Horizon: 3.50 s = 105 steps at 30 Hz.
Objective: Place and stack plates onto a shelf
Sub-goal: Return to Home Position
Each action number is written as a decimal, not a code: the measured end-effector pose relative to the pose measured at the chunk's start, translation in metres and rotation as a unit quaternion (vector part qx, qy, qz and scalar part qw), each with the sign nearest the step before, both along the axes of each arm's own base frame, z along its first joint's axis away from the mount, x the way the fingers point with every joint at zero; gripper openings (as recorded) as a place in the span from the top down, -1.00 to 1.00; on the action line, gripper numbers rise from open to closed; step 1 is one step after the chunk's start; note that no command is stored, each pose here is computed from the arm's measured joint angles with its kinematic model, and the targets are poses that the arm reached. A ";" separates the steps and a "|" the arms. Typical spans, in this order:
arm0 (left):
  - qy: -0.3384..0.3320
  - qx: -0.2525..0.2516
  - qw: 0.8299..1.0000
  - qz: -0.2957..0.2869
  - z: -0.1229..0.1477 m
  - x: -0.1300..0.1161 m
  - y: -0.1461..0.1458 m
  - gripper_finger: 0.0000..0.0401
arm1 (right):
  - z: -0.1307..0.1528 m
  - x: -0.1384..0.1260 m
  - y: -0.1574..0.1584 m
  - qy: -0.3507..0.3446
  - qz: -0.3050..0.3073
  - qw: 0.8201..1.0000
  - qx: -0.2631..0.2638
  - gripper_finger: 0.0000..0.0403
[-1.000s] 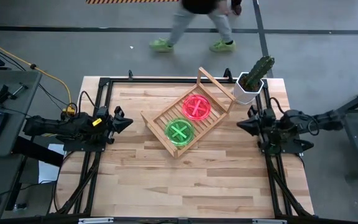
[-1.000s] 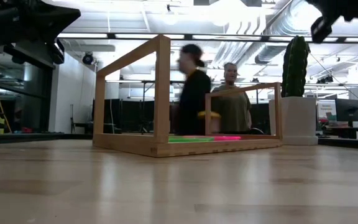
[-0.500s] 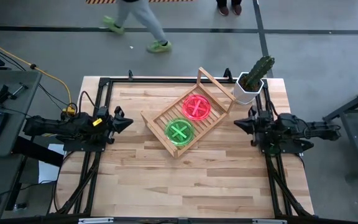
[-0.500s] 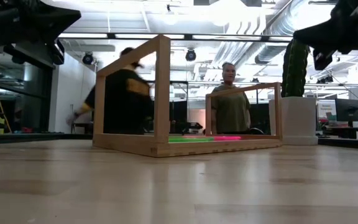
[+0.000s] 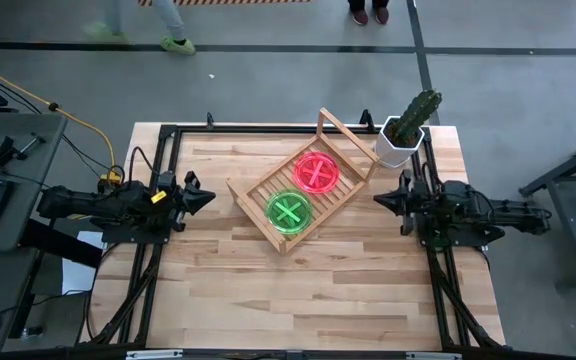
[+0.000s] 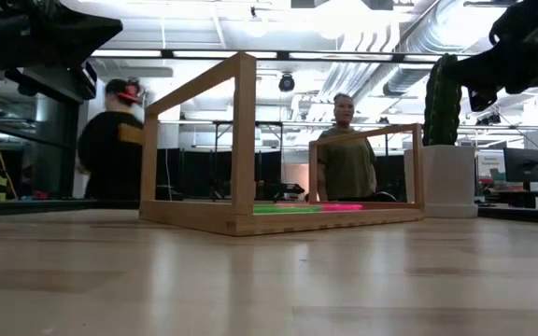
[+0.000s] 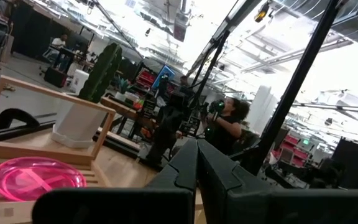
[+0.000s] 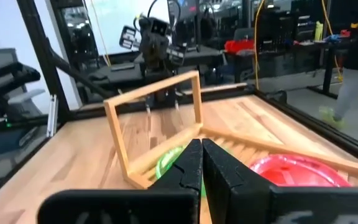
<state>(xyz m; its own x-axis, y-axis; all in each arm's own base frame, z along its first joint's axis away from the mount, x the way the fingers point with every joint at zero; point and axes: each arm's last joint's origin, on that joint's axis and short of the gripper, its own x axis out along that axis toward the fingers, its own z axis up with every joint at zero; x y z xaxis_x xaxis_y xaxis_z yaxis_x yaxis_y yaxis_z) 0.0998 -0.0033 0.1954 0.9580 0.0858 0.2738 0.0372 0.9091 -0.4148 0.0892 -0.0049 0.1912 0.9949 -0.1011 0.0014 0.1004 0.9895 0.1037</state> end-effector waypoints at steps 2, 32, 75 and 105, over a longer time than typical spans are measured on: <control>0.000 0.000 1.000 0.000 0.000 0.000 0.000 1.00 | -0.001 0.000 0.000 0.007 0.001 1.000 0.000 1.00; 0.008 0.001 1.000 0.000 -0.002 0.000 0.000 1.00 | -0.023 0.009 0.000 -0.018 0.007 0.994 0.108 1.00; 0.089 0.072 0.993 0.017 -0.018 -0.003 0.001 1.00 | -0.022 0.008 0.000 -0.022 0.009 0.994 0.109 1.00; 0.135 0.195 0.970 -0.056 -0.028 -0.002 -0.004 1.00 | -0.022 0.008 0.000 -0.021 0.008 0.994 0.109 1.00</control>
